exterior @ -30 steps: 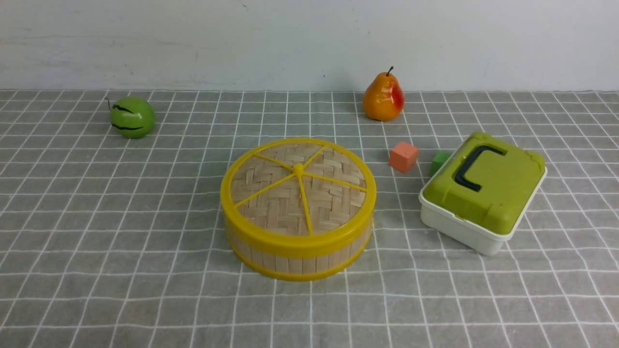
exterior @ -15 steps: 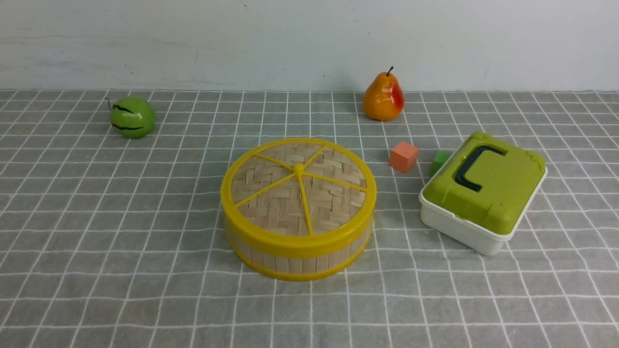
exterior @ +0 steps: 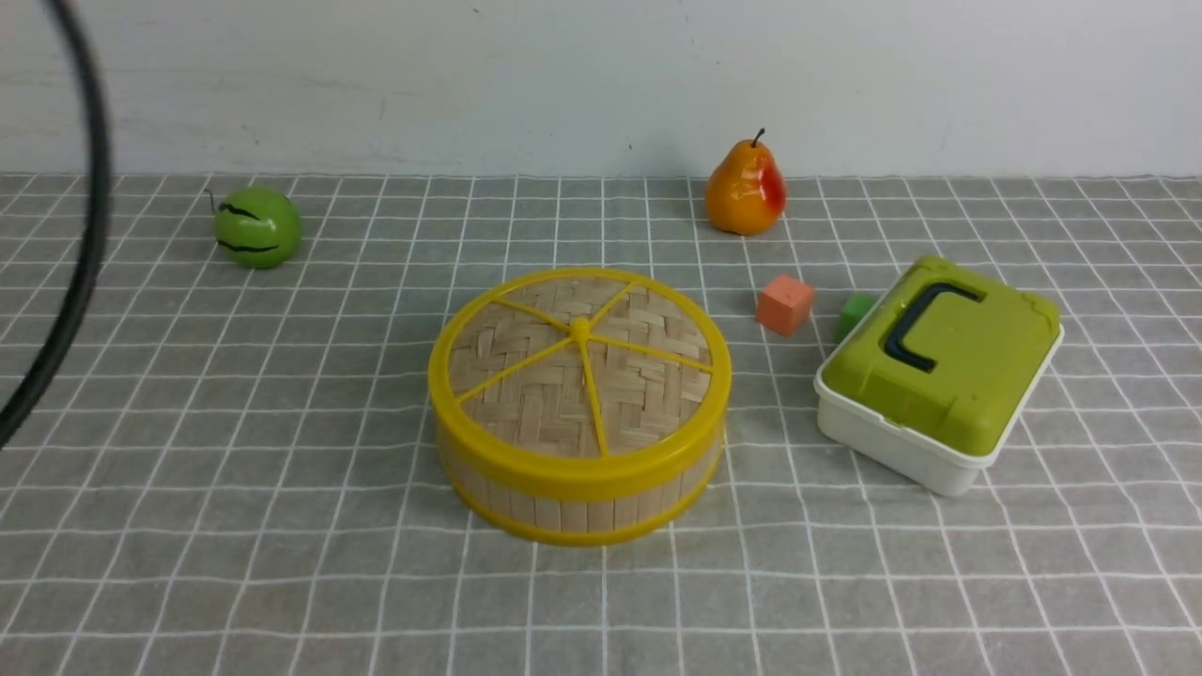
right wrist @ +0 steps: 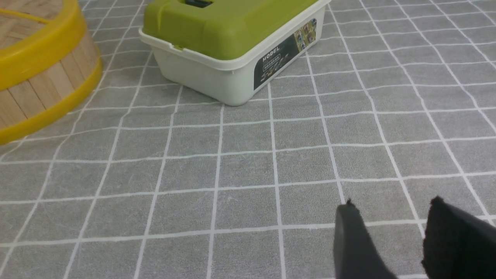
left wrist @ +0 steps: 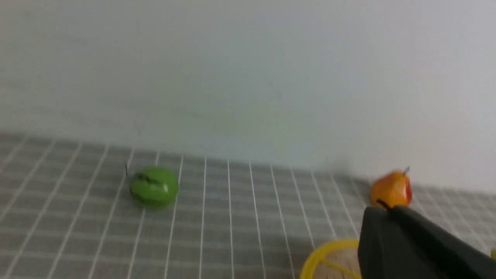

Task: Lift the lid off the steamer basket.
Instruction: Use the left arm to lift the lid of the steamer

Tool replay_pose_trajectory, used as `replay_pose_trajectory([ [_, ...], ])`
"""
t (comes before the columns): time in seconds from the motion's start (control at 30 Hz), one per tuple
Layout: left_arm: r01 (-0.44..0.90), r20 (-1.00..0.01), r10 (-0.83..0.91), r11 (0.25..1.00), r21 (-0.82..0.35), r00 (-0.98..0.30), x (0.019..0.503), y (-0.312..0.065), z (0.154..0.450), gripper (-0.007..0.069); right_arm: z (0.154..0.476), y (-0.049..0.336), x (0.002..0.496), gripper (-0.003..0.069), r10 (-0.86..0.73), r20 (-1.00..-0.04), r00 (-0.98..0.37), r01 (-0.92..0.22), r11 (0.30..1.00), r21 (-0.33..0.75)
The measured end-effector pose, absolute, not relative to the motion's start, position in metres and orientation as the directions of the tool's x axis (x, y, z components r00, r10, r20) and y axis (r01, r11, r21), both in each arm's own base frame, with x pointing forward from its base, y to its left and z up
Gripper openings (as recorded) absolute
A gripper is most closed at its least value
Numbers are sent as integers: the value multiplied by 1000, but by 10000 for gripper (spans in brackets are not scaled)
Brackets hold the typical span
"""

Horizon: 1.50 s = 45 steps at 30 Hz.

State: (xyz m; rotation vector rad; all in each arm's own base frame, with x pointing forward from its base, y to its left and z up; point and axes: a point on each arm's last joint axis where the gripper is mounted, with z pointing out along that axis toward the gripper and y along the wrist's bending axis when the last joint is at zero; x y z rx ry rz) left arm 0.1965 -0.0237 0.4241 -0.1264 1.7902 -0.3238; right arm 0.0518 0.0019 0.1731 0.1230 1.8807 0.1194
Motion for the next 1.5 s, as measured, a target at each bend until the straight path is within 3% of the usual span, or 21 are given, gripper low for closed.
replay_pose_trajectory([
  [0.13, 173, -884, -173, 947, -271, -434, 235, -47, 438, -13, 173, 2, 52, 242, 145, -941, -307, 25, 989, 145],
  [0.33, 324, -749, 46, 918, -230, -661, 292, -107, 426, -13, 173, 2, 52, 242, 145, -941, -307, 25, 989, 145],
  [0.57, 306, -651, 174, 948, -93, -739, 329, -156, 396, -13, 173, 2, 52, 242, 145, -941, -307, 25, 989, 145],
  [0.8, 343, -580, 262, 939, -32, -772, 358, -200, 355, -8, 173, 2, 52, 242, 145, -941, -307, 25, 989, 145],
  [0.93, 359, -525, 299, 933, -12, -797, 380, -223, 325, 87, 173, 2, 52, 242, 145, -941, -307, 25, 989, 145],
  [1.2, 357, -512, 322, 933, 32, -796, 413, -240, 292, 332, 173, 2, 52, 242, 145, -941, -307, 25, 989, 145],
  [1.5, 351, -464, 328, 936, 40, -823, 421, -245, 266, 361, 173, 2, 52, 242, 145, -941, -307, 25, 989, 145],
])
